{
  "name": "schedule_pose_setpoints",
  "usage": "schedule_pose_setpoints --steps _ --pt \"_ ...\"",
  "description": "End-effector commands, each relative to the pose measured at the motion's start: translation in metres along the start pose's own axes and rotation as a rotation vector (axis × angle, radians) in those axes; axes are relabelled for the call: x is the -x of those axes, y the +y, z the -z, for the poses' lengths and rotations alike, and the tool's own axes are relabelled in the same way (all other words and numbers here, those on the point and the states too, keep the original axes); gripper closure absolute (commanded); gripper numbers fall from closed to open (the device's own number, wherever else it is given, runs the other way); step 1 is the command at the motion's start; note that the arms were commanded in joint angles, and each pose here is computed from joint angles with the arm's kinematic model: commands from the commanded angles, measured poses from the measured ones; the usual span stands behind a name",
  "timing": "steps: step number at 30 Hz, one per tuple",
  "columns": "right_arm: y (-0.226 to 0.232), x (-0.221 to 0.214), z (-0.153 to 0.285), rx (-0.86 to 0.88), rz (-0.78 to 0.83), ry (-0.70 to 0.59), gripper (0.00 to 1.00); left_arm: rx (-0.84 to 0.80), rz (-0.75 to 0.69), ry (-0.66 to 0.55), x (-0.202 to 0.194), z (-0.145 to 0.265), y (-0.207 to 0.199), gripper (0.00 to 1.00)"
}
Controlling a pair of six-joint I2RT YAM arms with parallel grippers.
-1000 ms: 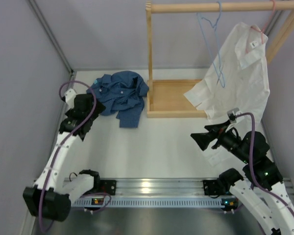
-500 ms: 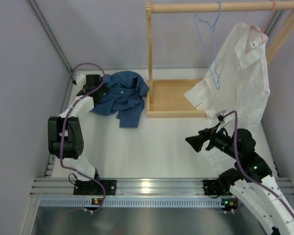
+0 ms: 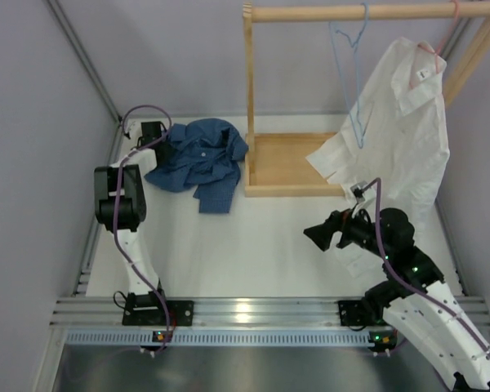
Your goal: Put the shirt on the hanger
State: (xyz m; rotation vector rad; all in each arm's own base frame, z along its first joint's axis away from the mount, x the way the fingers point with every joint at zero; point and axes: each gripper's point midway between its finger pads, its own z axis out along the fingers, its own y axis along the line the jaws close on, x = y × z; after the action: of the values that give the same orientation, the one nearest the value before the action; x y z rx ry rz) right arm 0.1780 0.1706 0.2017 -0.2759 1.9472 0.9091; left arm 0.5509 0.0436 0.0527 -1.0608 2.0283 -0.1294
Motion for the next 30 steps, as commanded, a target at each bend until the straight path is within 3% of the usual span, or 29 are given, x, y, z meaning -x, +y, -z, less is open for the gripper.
schedule_pose_setpoints --steps 1,2,5,7,8,11,16,22,27,30 --pt "0.004 0.012 -0.008 0.031 -0.001 -0.045 0.01 -0.163 0.015 -0.057 0.029 0.018 -0.047 0.92" --pt "0.003 0.013 -0.01 0.028 -0.004 -0.049 0.01 -0.189 0.022 -0.064 0.037 0.031 -0.053 1.0" --pt "0.004 0.014 -0.014 0.039 -0.012 -0.04 0.0 -0.259 -0.013 -0.082 0.049 0.072 -0.063 1.0" --pt "0.005 0.016 -0.017 0.043 -0.019 -0.04 0.01 -0.327 -0.084 -0.035 0.035 0.099 -0.062 1.0" --pt "0.005 0.017 -0.018 0.046 -0.016 -0.041 0.0 -0.408 -0.105 -0.056 0.046 0.137 -0.074 1.0" --pt "0.006 0.022 -0.02 0.047 -0.014 -0.05 0.01 -0.516 -0.237 -0.015 0.022 0.21 -0.073 1.0" --pt "0.019 0.043 -0.016 0.075 0.031 -0.076 0.01 -0.646 -0.692 -0.008 -0.076 0.338 -0.087 1.0" --pt "0.03 0.066 0.002 0.059 0.093 -0.098 0.01 -1.084 -0.829 0.236 -0.159 0.465 -0.057 1.0" --pt "0.042 0.047 0.002 0.147 0.041 -0.047 0.01 -1.147 -0.784 0.407 -0.207 0.482 -0.017 1.0" --pt "0.044 0.026 -0.006 0.217 -0.005 -0.007 0.01 -1.21 -0.737 0.443 -0.228 0.488 -0.011 1.0"
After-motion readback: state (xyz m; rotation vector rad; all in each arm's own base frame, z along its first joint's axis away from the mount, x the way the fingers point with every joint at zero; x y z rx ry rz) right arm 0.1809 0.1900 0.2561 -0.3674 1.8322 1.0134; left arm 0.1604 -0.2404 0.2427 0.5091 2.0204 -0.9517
